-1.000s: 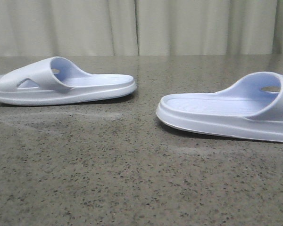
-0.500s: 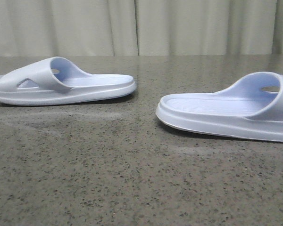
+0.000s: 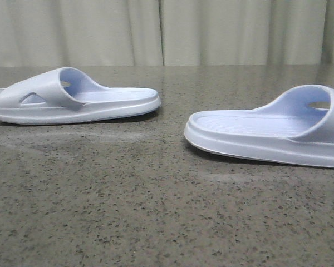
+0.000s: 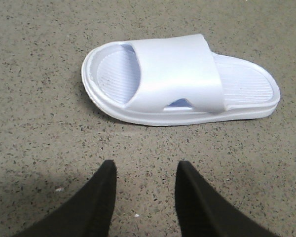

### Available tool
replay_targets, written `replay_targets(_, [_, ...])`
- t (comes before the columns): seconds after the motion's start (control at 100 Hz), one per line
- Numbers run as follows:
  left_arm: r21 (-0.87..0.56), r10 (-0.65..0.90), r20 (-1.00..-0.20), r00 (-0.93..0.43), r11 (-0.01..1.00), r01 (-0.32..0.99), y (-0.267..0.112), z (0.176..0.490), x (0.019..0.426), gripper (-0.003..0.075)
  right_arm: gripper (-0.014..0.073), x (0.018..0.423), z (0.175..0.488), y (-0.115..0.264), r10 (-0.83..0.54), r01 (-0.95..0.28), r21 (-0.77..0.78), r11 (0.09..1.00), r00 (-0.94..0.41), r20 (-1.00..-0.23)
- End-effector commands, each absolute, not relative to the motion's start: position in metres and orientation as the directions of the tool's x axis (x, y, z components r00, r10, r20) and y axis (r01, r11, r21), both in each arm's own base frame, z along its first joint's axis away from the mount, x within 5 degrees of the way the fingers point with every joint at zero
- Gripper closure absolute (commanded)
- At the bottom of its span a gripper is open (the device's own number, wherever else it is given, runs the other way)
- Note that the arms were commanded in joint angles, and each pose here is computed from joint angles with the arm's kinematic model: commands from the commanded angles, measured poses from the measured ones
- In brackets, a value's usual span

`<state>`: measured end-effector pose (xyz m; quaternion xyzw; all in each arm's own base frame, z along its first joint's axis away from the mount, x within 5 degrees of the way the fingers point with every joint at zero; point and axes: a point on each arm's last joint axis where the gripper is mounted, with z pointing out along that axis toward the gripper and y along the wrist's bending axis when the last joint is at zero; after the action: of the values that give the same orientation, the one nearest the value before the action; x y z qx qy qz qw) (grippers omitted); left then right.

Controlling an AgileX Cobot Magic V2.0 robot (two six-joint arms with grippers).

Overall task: Insert blue slippers together front up
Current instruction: 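Close each gripper on the heel rim of its slipper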

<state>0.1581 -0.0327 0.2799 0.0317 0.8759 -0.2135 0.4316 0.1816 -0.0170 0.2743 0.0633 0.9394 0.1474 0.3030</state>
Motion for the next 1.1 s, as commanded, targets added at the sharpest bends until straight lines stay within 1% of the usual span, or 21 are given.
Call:
replay_targets(0.0, [-0.364, -0.176, -0.801, -0.572, 0.902, 0.232, -0.032, 0.294, 0.162, 0.0470, 0.0386, 0.189, 0.283, -0.020, 0.216, 0.017, 0.329, 0.944, -0.786, -0.579])
replay_targets(0.14, [-0.365, -0.174, -0.800, -0.574, 0.901, 0.234, -0.032, 0.294, 0.162, 0.0470, 0.0386, 0.195, 0.275, -0.023, 0.213, 0.013, 0.346, 0.938, -0.811, -0.545])
replay_targets(0.4, [-0.363, -0.173, -0.801, -0.574, 0.902, 0.235, -0.032, 0.294, 0.162, 0.0470, 0.0386, 0.205, 0.265, -0.025, 0.241, -0.005, 0.438, 0.899, -0.829, -0.504])
replay_targets(0.51, [-0.363, -0.173, -0.801, -0.574, 0.902, 0.235, -0.032, 0.294, 0.162, 0.0470, 0.0386, 0.209, 0.259, -0.025, 0.238, -0.021, 0.480, 0.877, -0.849, -0.471])
replay_targets(0.66, [-0.363, -0.173, -0.801, -0.574, 0.902, 0.235, -0.032, 0.294, 0.162, 0.0470, 0.0398, 0.211, 0.257, -0.023, 0.222, -0.049, 0.503, 0.863, -0.858, -0.464])
replay_targets(0.71, [-0.363, -0.173, -0.801, -0.574, 0.902, 0.235, -0.032, 0.294, 0.162, 0.0470, 0.0433, 0.211, 0.257, -0.022, 0.220, -0.050, 0.505, 0.862, -0.859, -0.462])
replay_targets(0.73, [-0.363, -0.173, -0.801, -0.574, 0.902, 0.235, -0.032, 0.294, 0.162, 0.0470, 0.0460, 0.211, 0.257, -0.022, 0.220, -0.051, 0.505, 0.862, -0.860, -0.461])
replay_targets(0.78, [-0.368, -0.178, -0.800, -0.574, 0.900, 0.234, -0.032, 0.295, 0.162, 0.0470, 0.0545, 0.211, 0.257, -0.022, 0.219, -0.051, 0.506, 0.861, -0.861, -0.460])
replay_targets(0.83, [-0.374, -0.184, -0.799, -0.573, 0.898, 0.233, -0.033, 0.295, 0.162, 0.0470, 0.0664, 0.211, 0.257, -0.022, 0.219, -0.052, 0.507, 0.860, -0.861, -0.459])
replay_targets(0.85, [-0.376, -0.185, -0.798, -0.573, 0.897, 0.233, -0.033, 0.295, 0.162, 0.0470, 0.0694, 0.211, 0.257, -0.022, 0.219, -0.052, 0.507, 0.860, -0.861, -0.459])
replay_targets(0.95, [-0.390, -0.198, -0.786, -0.585, 0.893, 0.222, -0.033, 0.292, 0.166, 0.0470, 0.0699, 0.211, 0.257, -0.023, 0.223, -0.048, 0.501, 0.864, -0.856, -0.466])
replay_targets(1.09, [-0.444, -0.234, -0.747, -0.622, 0.872, 0.205, -0.034, 0.284, 0.178, 0.0470, 0.0699, 0.212, 0.259, -0.023, 0.226, -0.049, 0.501, 0.864, -0.851, -0.473])
